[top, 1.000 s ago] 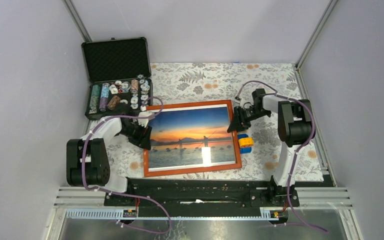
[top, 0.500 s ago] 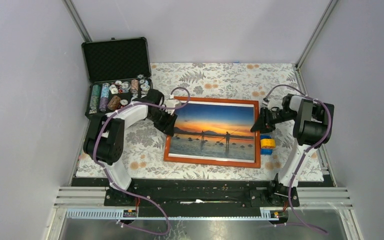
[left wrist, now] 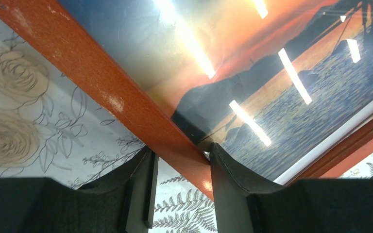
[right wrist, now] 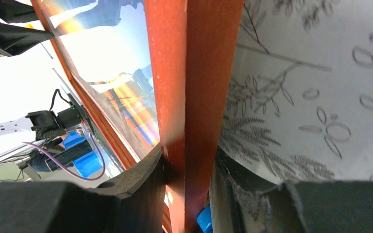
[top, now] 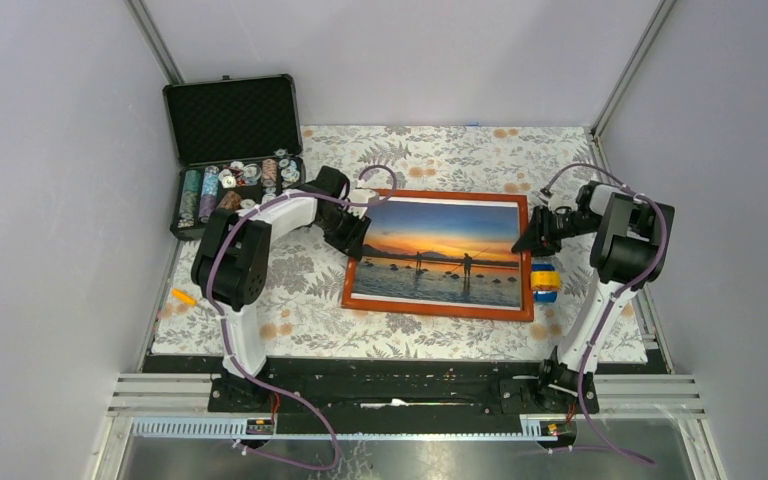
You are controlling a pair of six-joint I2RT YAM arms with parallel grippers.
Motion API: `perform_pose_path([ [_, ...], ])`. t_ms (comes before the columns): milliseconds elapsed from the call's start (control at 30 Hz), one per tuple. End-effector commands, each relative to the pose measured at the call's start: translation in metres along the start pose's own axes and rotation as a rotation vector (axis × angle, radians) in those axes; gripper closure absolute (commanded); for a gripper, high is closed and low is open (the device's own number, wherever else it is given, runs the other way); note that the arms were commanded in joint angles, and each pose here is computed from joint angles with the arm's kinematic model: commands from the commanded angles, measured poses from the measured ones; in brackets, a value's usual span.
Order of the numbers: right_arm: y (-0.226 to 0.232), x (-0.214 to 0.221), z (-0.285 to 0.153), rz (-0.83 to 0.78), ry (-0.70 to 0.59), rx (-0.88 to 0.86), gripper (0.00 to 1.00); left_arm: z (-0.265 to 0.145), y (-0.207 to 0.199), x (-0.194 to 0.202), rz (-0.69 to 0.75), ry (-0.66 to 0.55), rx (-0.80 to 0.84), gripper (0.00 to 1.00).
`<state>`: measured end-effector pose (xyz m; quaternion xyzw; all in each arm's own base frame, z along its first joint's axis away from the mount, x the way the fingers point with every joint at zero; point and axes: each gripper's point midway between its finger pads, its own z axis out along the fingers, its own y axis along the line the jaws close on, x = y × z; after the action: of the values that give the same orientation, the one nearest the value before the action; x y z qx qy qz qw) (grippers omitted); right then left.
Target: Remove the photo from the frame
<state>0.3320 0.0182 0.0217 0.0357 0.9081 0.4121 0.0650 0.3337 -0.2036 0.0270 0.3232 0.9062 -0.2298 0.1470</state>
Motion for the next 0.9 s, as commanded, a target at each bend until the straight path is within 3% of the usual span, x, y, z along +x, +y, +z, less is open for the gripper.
perform_pose_path([
  [0,0.014,-0.038,0.017,-0.127,-0.070,0.022,0.88,-0.012,0.009,-0.009,0.063,-0.020,-0.065,0.77],
  [233,0.025,-0.045,0.043,-0.129,-0.091,0.051,0.83,-0.027,0.041,-0.003,0.028,-0.021,-0.174,0.76],
  [467,0.031,-0.051,0.052,-0.124,-0.090,0.073,0.62,-0.038,0.041,0.007,0.033,-0.009,-0.194,0.66],
  [633,0.034,-0.050,0.054,-0.130,-0.083,0.104,0.37,-0.053,0.037,0.004,0.025,-0.022,-0.183,0.43],
  [867,0.038,-0.043,0.040,-0.155,-0.070,0.157,0.14,-0.109,0.025,0.008,0.102,-0.031,-0.173,0.14],
])
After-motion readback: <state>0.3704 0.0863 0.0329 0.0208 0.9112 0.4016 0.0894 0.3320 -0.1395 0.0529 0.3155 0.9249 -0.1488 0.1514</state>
